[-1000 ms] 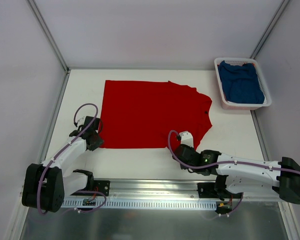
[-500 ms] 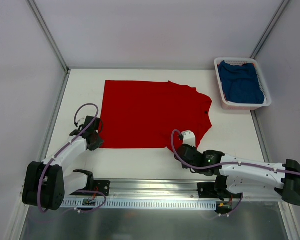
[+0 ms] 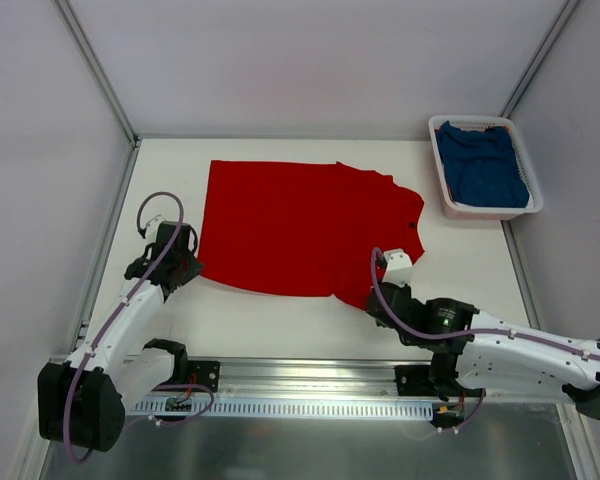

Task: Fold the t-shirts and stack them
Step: Grap the side of the flattened tshirt closest away from the robot with both arms

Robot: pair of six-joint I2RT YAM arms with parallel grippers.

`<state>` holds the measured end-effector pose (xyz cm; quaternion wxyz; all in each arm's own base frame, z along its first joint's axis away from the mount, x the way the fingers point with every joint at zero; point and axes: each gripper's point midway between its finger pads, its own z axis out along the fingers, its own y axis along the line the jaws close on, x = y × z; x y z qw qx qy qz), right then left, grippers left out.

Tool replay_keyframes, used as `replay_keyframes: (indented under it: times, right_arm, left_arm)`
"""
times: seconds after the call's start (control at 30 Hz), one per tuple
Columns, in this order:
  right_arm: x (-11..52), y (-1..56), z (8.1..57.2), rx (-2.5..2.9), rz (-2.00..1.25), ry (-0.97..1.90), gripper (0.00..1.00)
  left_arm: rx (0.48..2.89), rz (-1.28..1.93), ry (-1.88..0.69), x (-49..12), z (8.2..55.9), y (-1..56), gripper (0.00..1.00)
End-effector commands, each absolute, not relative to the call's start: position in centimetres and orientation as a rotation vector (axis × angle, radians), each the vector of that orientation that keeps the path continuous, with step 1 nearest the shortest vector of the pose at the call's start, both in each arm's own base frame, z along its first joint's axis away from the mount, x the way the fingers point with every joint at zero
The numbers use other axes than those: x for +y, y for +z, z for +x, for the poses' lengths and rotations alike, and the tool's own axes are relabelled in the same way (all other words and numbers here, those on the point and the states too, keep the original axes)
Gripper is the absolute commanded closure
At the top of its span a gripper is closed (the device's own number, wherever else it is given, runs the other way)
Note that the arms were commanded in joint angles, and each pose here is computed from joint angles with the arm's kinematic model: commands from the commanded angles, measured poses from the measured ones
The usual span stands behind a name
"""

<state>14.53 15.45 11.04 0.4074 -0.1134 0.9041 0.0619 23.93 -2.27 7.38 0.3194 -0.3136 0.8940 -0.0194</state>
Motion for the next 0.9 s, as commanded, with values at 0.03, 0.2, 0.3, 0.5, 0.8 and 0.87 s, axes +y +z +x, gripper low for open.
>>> replay_keyframes:
  times: [0.03,0.2,0.3,0.5,0.8,0.87]
  right_arm:
    - [13.7,13.9,15.6,2.199,-0.220,0.106,1.00]
    - [11.9,15.9,16.3,2.136,-0.145,0.069,1.00]
    - [10.6,17.2,16.9,2.100,-0.100,0.039,1.00]
    - [8.4,18.1,18.2,2.096,-0.013,-0.039,1.00]
    - [6.0,18.3,19.9,2.118,0.070,-0.127,1.00]
    - [5.7,18.1,20.4,2.130,0.078,-0.153,1.00]
  left_arm:
    - [2.301,-0.789,-0.041,-1.9,24.2,10.1,1.00]
    - [2.266,-0.793,-0.051,-1.8,24.5,11.3,1.00]
    - [2.247,-0.797,-0.046,-1.6,24.7,11.9,1.00]
    - [2.216,-0.814,-0.035,-1.2,25.2,12.7,1.00]
    - [2.191,-0.852,-0.009,-0.3,26.1,13.2,1.00]
    - [2.189,-0.855,-0.007,-0.3,26.4,13.3,1.00]
